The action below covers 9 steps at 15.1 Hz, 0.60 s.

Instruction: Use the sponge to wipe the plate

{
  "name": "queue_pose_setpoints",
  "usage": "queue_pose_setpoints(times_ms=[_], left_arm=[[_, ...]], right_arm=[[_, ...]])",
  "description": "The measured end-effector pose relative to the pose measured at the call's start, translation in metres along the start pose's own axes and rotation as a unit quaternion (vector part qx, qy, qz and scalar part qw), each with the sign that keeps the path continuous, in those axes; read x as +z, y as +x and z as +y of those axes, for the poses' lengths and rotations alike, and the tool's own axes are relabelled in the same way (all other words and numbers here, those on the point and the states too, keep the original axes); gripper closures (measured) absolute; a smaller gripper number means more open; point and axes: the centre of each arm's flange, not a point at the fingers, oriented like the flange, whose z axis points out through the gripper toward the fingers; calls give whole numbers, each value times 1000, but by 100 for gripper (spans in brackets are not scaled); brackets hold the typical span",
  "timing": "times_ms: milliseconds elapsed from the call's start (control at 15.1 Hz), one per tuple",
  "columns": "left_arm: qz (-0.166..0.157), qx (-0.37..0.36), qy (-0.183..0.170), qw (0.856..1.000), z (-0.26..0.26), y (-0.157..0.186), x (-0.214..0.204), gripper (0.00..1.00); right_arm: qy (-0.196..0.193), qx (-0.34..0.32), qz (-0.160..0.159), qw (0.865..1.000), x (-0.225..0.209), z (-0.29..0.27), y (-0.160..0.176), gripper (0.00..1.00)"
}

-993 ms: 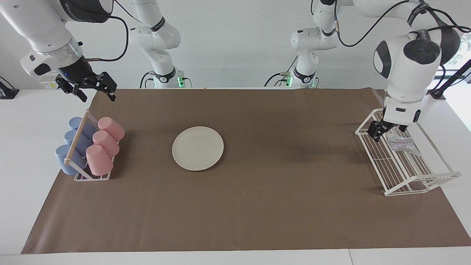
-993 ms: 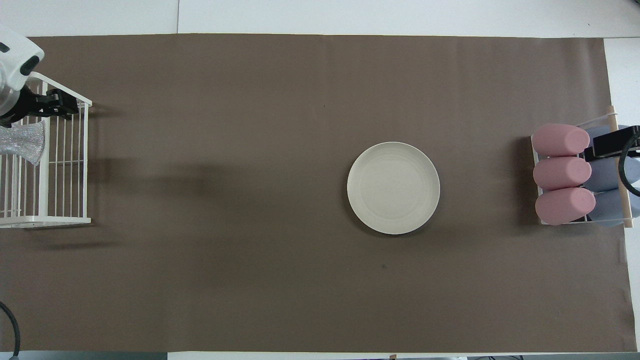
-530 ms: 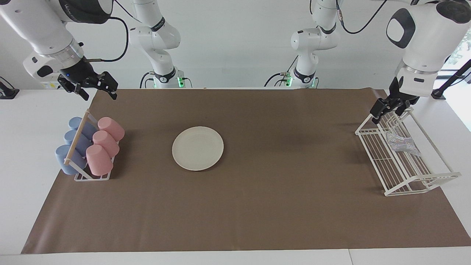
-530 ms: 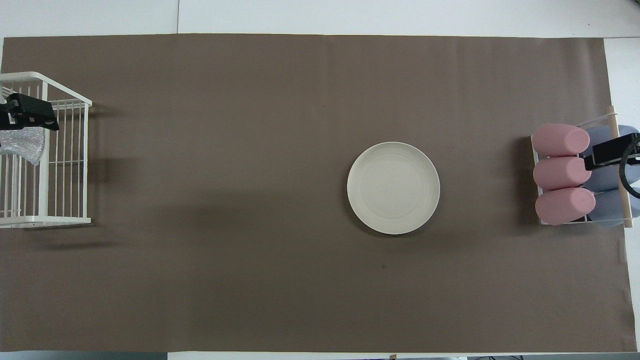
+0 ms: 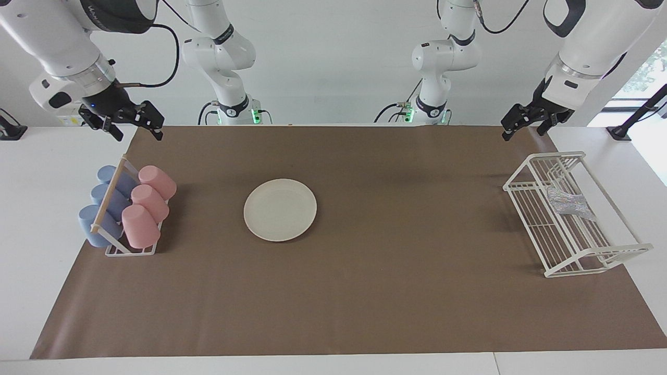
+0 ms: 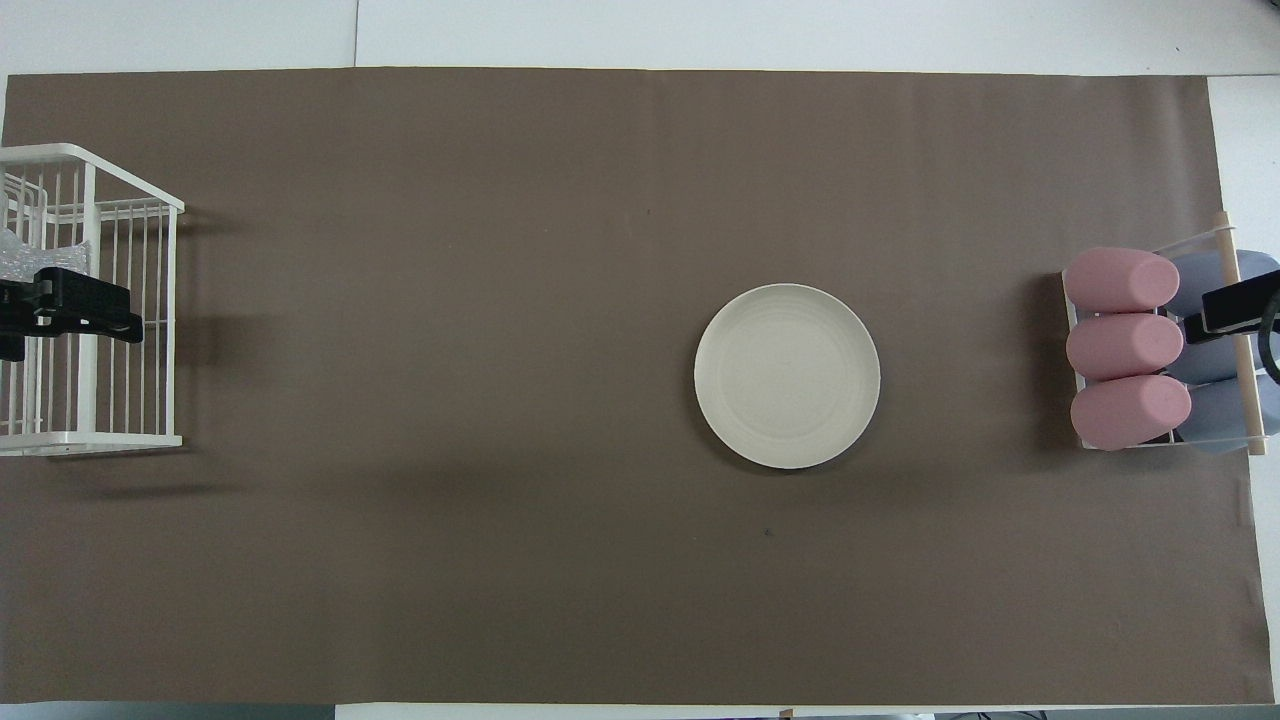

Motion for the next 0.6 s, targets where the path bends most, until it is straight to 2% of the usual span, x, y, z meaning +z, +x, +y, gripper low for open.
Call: queue_pose_setpoints(times_ms=[596], left_arm=[[2,10,3,1000,8,0,-2,0]], right_arm=[[0,-2,-1,1000,0,-2,0,0]])
